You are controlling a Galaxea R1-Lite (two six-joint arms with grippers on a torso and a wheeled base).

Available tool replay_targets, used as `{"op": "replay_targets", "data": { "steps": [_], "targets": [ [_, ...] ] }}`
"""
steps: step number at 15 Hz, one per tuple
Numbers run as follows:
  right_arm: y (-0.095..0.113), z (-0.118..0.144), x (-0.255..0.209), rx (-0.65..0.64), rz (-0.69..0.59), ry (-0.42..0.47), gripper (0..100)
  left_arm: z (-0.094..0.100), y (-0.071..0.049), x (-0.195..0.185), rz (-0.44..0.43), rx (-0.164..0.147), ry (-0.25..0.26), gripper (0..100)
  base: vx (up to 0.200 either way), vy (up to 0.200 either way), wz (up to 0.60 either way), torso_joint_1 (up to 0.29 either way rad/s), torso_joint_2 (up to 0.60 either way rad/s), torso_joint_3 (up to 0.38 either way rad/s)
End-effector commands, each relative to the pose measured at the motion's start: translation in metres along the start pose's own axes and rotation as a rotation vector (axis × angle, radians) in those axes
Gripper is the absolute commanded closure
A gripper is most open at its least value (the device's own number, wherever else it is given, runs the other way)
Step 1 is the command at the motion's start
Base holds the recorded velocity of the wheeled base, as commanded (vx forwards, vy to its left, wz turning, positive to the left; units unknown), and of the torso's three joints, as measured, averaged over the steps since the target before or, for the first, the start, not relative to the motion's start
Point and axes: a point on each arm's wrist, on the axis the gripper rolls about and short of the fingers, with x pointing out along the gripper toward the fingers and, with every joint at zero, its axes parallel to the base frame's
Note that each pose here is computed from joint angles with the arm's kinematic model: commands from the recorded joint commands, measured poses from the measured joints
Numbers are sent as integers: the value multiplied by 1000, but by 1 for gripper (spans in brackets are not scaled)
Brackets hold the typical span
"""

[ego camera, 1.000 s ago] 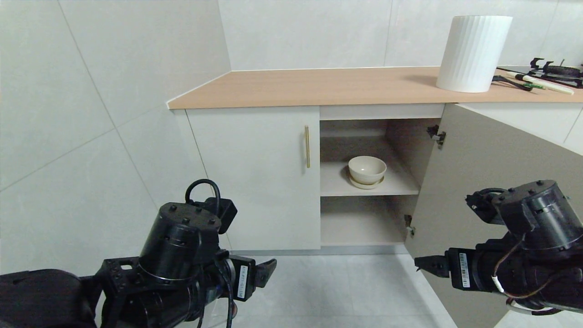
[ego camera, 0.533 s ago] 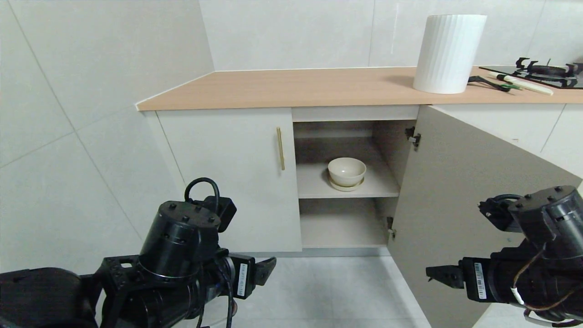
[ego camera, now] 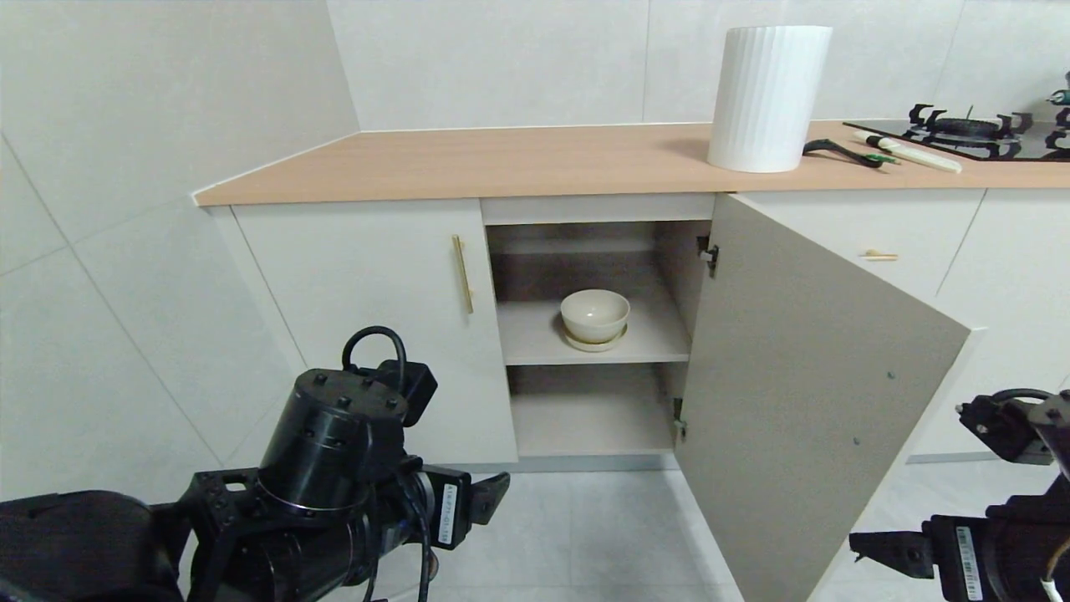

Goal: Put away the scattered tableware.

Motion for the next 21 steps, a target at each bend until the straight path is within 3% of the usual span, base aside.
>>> {"op": "replay_targets", "data": {
  "steps": [1, 4, 10, 14, 18, 21],
  "targets": [
    [-17, -7, -11, 48, -36, -18, 0, 0, 0, 0, 1, 0, 1, 0, 0, 0, 0, 0, 0, 0],
    [-33, -3, -12, 131, -115, -32, 0, 0, 0, 0, 1, -1, 0, 0, 0, 0, 0, 0, 0, 0],
    [-69, 28, -16, 281, -281, -170, 0, 0, 0, 0, 1, -1, 0, 0, 0, 0, 0, 0, 0, 0],
    [-88, 52, 7, 357, -338, -256, 0, 0, 0, 0, -1, -2, -4, 0, 0, 0, 0, 0, 0, 0],
    [-95, 78, 37, 373, -330, -312, 0, 1, 0, 0, -1, -3, -6, 0, 0, 0, 0, 0, 0, 0],
    [-95, 93, 52, 379, -318, -299, 0, 1, 0, 0, -1, -4, -7, 0, 0, 0, 0, 0, 0, 0]
  ]
}}
